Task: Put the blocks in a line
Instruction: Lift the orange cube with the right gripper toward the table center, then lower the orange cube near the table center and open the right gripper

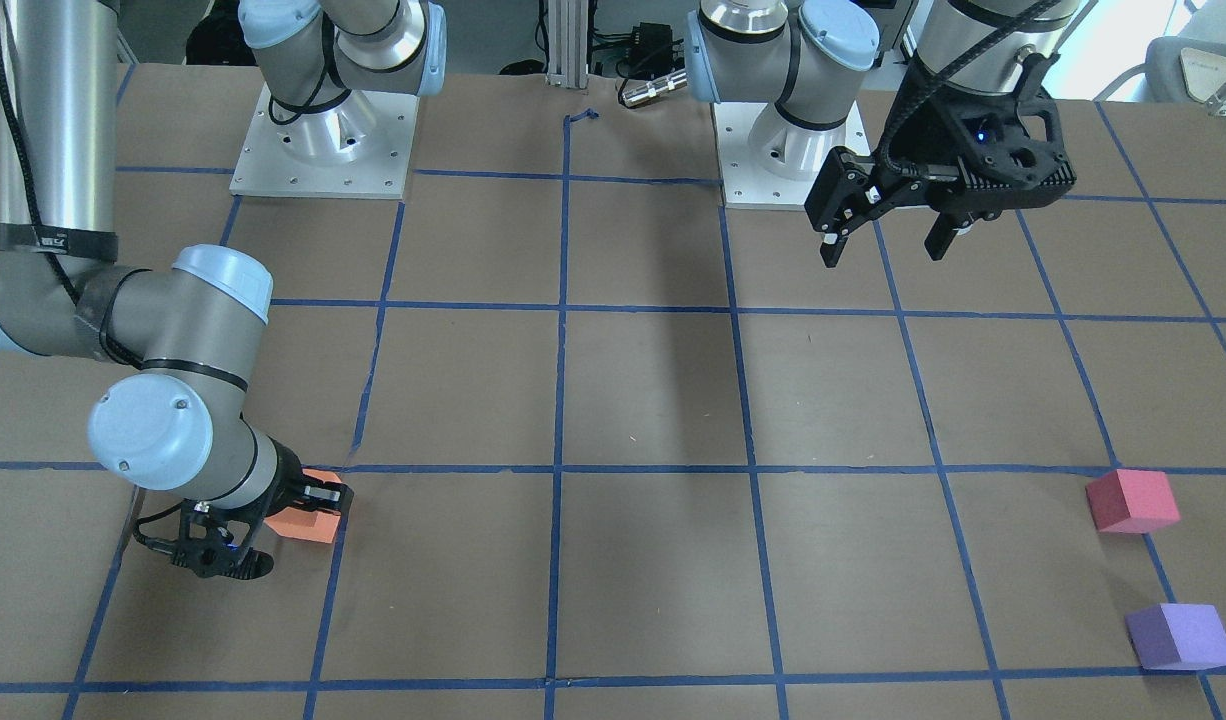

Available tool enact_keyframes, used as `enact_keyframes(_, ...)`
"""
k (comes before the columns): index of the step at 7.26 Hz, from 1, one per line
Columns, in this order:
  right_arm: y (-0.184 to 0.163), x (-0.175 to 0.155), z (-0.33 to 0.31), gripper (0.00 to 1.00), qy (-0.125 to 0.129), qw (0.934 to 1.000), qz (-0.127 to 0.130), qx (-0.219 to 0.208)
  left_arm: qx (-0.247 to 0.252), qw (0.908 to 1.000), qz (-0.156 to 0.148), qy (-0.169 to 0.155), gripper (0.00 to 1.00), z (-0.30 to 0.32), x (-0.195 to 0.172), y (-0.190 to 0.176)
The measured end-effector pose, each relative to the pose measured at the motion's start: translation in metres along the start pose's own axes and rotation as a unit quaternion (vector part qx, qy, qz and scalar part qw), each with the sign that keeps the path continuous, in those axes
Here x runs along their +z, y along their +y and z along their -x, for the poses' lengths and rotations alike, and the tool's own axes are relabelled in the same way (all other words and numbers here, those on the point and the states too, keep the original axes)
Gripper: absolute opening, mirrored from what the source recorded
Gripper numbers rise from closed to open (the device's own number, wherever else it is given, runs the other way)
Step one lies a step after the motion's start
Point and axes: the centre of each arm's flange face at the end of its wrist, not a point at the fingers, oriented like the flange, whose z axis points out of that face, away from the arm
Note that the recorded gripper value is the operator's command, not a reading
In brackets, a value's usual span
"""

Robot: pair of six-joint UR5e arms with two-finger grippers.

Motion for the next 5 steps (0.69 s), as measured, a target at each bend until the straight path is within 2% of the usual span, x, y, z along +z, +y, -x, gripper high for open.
enact_keyframes(2, 0.005, -0.027, 0.021, 0.00, -0.004, 0.9996, -0.024, -0.017, 0.000, 1.0000, 0.000, 0.000, 1.00, 0.000, 0.000, 0.000)
enact_keyframes(3, 0.016, -0.042, 0.055, 0.00, -0.001, 0.9983, -0.040, -0.043, 0.000, 1.0000, 0.000, 0.000, 1.00, 0.000, 0.000, 0.000)
enact_keyframes(5, 0.038, -0.044, 0.127, 0.00, 0.005, 0.9936, -0.054, -0.099, 0.000, 1.0000, 0.000, 0.000, 1.00, 0.000, 0.000, 0.000)
